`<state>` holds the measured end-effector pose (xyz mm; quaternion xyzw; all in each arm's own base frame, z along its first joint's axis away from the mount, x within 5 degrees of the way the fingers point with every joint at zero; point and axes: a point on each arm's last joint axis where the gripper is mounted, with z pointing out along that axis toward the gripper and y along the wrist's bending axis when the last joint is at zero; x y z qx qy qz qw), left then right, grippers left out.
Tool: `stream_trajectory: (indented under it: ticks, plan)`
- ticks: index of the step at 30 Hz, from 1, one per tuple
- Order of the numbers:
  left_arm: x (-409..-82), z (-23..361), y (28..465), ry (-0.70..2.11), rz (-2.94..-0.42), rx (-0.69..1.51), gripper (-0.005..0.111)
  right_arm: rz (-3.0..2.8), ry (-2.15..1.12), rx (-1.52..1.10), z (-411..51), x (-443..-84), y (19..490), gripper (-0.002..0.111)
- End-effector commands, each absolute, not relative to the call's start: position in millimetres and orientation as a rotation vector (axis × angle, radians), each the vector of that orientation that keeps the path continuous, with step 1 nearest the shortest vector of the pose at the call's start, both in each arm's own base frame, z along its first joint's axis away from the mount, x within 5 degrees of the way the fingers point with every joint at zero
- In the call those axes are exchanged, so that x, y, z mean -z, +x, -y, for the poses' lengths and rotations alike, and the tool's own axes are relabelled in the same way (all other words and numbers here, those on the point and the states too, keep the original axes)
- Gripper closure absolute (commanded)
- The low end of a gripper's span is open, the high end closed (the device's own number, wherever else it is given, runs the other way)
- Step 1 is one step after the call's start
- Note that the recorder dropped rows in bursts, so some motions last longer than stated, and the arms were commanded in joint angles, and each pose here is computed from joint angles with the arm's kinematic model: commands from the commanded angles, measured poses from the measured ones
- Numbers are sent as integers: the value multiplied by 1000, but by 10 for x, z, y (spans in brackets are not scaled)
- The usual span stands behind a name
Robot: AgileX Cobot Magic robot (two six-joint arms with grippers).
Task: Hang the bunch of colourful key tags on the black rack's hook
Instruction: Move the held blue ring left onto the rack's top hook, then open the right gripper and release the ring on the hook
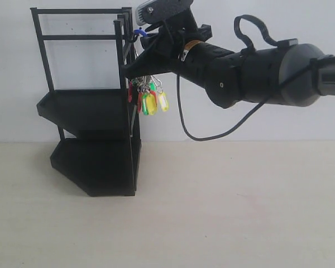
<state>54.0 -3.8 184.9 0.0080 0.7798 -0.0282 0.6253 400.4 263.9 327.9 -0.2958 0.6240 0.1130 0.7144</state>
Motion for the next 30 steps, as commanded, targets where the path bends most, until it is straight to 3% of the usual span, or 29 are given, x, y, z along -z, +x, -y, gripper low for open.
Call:
stream_trajectory:
  ticks: [1, 5, 10, 21, 30]
  plan:
    - [-1865, 36, 544, 14, -1779, 63, 102, -1350, -640, -256, -2642, -3374, 3985, 109]
    - [-1865, 36, 544, 14, -1779, 63, 102, -1359, -635, -265, -2642, -3369, 3986, 101]
    - [-1865, 36, 544, 14, -1779, 63, 102, -1371, -614, -277, -2636, -3367, 3990, 69]
    - [-1865, 36, 544, 14, -1779, 63, 102, -1416, -530, -326, -2598, -3383, 4001, 68]
    - [-1865, 36, 544, 14, -1779, 63, 102, -1442, -500, -351, -2542, -3534, 3928, 58]
